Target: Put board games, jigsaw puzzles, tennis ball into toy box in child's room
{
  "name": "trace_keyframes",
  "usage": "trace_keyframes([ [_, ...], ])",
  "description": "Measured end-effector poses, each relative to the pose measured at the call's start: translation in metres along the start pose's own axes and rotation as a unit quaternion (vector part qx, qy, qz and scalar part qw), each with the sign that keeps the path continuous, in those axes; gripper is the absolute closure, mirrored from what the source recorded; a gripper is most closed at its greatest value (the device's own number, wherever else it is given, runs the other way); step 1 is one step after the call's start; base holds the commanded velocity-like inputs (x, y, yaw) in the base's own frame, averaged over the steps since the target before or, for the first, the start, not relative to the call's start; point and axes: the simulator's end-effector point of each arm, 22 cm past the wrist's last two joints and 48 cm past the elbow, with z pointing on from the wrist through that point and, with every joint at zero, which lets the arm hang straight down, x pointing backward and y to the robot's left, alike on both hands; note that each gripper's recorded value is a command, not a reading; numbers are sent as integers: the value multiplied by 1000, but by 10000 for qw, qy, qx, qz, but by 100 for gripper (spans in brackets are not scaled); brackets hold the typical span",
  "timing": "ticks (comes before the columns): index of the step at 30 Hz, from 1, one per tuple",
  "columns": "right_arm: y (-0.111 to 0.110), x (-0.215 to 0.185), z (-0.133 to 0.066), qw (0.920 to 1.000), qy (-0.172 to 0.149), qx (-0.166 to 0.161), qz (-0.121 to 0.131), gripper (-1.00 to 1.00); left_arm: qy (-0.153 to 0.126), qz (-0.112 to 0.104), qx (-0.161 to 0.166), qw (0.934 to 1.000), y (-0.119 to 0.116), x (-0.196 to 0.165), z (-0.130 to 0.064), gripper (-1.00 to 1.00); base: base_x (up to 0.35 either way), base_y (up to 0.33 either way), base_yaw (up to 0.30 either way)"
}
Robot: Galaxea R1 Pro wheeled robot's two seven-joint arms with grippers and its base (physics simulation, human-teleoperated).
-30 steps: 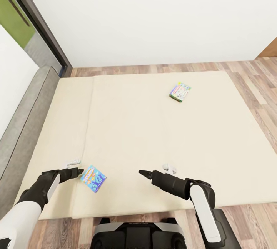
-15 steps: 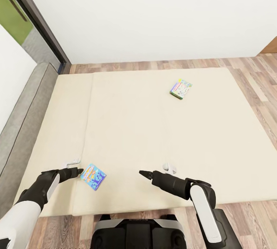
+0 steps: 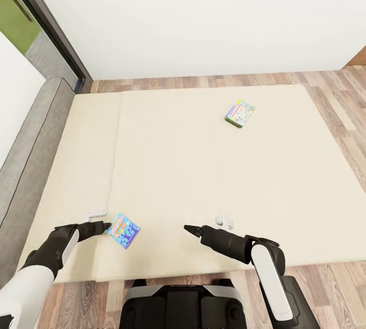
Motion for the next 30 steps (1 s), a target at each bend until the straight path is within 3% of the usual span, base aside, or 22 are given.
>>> trace_keyframes([
  [6,-4,2,2,10000,33,17,36,-100,74,22,549,9985,-23,6,2,-100,0,0,0],
  [10,-6,4,4,10000,54,28,59,-100,100,24,674,9977,-28,9,4,-100,0,0,0],
  [30,-20,11,10,9996,161,98,187,-100,184,6,712,9973,-29,20,15,-100,0,0,0],
])
